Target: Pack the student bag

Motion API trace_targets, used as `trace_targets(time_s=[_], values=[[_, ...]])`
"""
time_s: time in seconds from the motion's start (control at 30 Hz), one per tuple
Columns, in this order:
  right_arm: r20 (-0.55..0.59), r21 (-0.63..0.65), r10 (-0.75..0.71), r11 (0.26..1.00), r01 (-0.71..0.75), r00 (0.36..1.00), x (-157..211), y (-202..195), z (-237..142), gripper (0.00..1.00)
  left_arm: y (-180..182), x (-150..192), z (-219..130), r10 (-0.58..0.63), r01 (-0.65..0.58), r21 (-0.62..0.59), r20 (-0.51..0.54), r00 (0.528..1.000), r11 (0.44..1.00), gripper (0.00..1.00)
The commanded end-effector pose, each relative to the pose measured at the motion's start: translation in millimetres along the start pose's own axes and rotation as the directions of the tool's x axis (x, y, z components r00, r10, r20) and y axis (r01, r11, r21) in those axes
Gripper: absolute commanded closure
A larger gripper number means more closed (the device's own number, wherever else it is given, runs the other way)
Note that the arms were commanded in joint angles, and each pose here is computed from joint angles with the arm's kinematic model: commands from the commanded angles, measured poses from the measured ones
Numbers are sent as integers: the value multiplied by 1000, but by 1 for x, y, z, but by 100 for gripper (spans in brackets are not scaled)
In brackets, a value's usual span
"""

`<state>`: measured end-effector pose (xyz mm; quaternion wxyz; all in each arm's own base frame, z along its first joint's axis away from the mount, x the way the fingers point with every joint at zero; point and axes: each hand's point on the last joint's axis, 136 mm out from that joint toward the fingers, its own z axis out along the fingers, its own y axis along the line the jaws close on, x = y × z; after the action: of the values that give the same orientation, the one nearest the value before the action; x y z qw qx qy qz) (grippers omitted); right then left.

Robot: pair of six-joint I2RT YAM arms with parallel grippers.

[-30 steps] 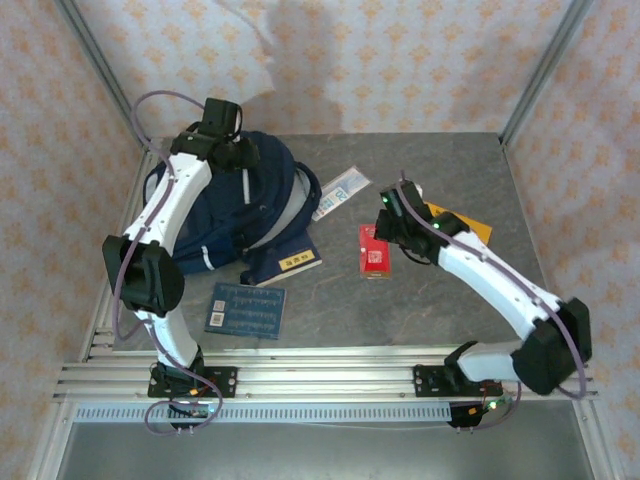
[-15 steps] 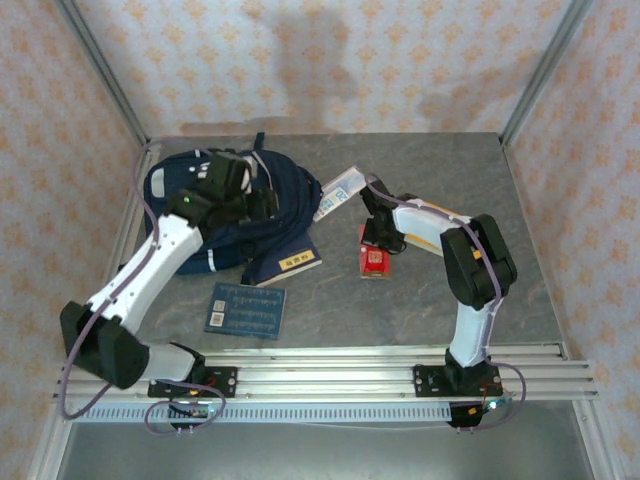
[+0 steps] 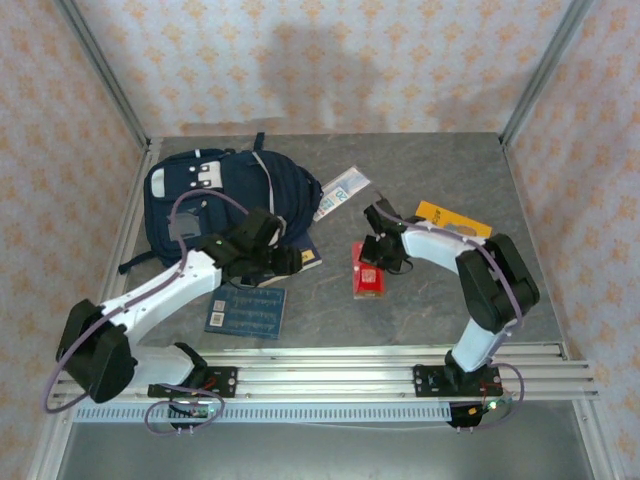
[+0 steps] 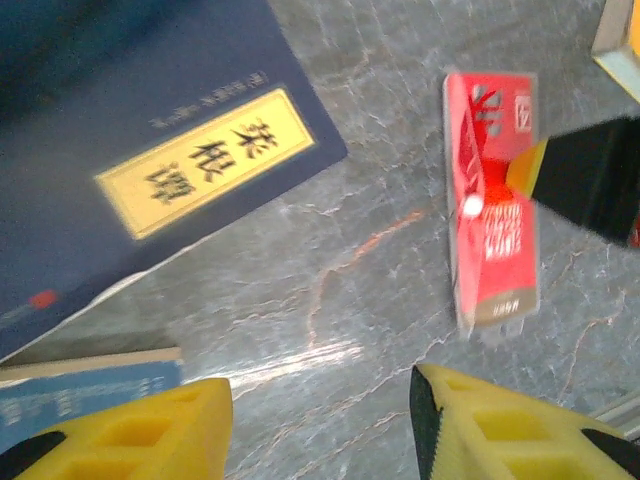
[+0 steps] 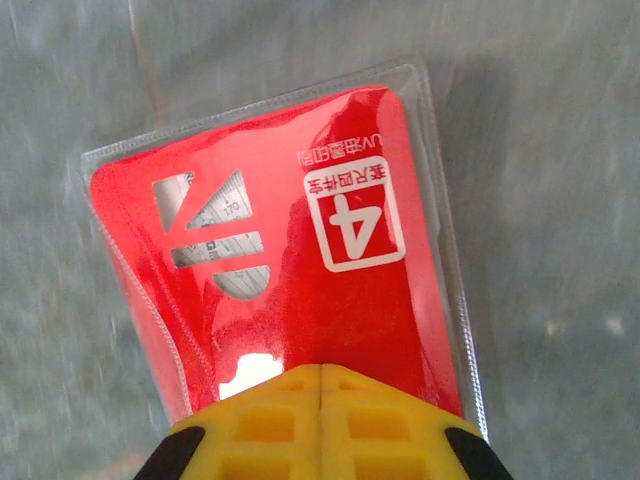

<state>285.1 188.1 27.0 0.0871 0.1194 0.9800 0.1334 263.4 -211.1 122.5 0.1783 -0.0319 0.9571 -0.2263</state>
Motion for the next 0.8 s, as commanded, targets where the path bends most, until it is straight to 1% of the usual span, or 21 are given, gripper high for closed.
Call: trace_targets(time_s=[0.0, 0.07, 0.13, 0.17, 0.23, 0.33, 0.43, 0.53, 0.63, 0.77], values=[[-125, -9, 10, 1000, -12, 992, 50, -7, -6, 100, -21, 3, 26, -31, 35, 76, -50, 998, 996, 50], [-156, -66, 3, 998, -14, 988, 66, 2, -10, 99, -30, 11, 44, -31, 41, 100, -103, 994, 994, 50], [-153, -104, 11, 994, -27, 988, 71, 6, -18, 94, -42, 18, 62, -30, 53, 140, -161, 986, 989, 50], [-139, -122, 10, 992, -27, 990, 70, 8, -23, 92, -46, 21, 69, -30, 58, 149, -181, 983, 987, 51], [-76, -164, -6, 986, -7, 997, 63, 12, -39, 89, -55, 25, 83, -34, 71, 168, -215, 976, 983, 51], [-20, -203, -11, 979, 7, 1000, 55, 13, -57, 89, -66, 28, 97, -36, 84, 195, -238, 971, 977, 51], [-8, -186, 3, 982, -4, 1000, 51, 2, -60, 93, -72, 29, 108, -45, 99, 205, -254, 966, 974, 52], [-25, -122, 22, 992, -25, 999, 51, -14, -51, 99, -76, 32, 117, -54, 116, 222, -266, 963, 968, 52], [-47, -54, 28, 998, -30, 998, 54, -27, -41, 100, -79, 35, 124, -59, 129, 235, -280, 958, 963, 51], [-94, -33, 26, 999, -29, 995, 59, -30, -25, 100, -75, 39, 129, -58, 128, 226, -294, 954, 966, 51]])
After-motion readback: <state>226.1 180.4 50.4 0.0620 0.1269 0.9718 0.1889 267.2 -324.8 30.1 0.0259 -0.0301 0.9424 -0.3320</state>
